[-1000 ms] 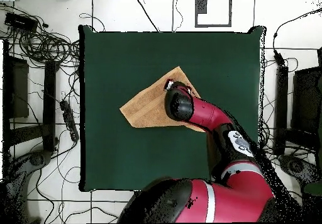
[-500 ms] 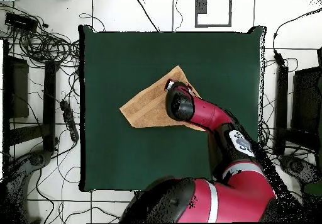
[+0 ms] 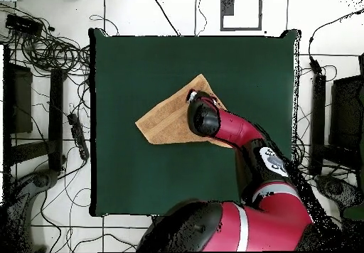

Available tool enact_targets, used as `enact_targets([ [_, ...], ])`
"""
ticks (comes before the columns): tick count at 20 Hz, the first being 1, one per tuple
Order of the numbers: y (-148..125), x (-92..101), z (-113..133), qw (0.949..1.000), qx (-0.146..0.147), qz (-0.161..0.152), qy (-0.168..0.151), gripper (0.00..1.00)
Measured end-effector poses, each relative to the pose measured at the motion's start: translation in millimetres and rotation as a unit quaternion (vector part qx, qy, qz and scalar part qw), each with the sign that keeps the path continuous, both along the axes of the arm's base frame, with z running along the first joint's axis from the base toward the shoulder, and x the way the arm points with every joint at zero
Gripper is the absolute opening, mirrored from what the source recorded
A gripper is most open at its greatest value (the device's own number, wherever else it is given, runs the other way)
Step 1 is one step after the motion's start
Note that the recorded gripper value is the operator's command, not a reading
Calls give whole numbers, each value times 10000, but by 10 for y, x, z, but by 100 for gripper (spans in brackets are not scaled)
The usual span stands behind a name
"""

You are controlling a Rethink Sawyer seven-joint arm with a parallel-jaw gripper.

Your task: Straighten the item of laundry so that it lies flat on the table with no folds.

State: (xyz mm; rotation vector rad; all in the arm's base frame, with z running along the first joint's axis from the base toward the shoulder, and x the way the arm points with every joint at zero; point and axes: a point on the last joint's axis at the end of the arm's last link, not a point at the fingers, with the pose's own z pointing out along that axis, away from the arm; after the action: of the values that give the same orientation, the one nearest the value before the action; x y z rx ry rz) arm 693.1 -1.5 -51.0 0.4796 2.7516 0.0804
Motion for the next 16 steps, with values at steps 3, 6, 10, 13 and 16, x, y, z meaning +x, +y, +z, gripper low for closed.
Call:
enact_targets([
  [3,5,15,29,10000,-2,7,-17,0],
  [6,41,74,178,10000,-11,66,-19,0],
  [10,165,179,571,9995,-43,268,149,0],
  [13,237,270,856,9988,-21,385,299,0],
  [16,246,442,1218,9979,30,464,443,0],
])
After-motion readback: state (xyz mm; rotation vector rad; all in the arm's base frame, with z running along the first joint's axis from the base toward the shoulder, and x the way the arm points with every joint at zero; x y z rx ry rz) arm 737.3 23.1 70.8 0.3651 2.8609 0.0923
